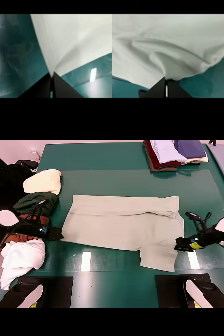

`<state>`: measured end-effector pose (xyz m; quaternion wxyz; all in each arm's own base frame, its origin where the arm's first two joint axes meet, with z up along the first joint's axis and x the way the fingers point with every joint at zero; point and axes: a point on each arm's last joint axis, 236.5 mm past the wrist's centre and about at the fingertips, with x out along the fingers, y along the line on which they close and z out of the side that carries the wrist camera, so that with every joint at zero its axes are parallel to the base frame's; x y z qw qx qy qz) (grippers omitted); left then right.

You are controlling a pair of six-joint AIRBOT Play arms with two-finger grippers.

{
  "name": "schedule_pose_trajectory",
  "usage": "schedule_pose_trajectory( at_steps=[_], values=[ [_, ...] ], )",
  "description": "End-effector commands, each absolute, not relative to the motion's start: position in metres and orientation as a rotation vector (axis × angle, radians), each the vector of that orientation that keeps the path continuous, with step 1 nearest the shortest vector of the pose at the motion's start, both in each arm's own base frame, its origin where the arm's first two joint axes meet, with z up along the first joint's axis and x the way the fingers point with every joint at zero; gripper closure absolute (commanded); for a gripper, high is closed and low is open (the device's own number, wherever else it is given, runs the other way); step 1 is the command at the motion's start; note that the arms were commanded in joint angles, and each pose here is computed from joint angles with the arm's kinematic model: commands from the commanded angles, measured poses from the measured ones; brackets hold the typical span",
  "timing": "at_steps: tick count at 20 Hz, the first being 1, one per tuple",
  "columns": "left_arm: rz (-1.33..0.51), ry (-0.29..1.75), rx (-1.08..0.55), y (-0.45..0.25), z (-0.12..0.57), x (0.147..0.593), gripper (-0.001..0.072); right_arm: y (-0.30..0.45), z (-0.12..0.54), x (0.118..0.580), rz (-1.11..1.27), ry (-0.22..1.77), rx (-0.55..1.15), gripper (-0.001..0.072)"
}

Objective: Fold the shirts.

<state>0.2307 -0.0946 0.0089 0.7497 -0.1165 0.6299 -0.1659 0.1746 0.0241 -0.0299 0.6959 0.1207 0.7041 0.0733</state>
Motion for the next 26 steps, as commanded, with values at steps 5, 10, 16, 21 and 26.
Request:
schedule_pose_trajectory(
  at_steps=[5, 10, 16, 21, 26],
  values=[
    [-0.375, 1.309, -0.281, -0.1, 0.026, 0.231, 0.0684, 0.004, 0.032, 0.205, 0.089, 1.32, 0.16, 0.0698],
    [-0.285, 1.146, -0.328, -0.092, 0.029, 0.299, 0.0684, -0.01, 0.047, 0.291, 0.095, 1.241, 0.132, 0.0697],
    [-0.236, 1.151, -0.375, -0.089, 0.001, 0.378, 0.0683, 0.01, 0.045, 0.398, 0.172, 1.215, 0.072, 0.0698],
    [-0.21, 1.16, -0.412, -0.089, -0.027, 0.424, 0.0682, 0.023, 0.02, 0.448, 0.201, 1.254, 0.071, 0.0695],
    [-0.232, 1.131, -0.443, -0.094, -0.009, 0.439, 0.0115, 0.024, 0.026, 0.47, 0.265, 1.22, 0.255, 0.0297]
  ],
)
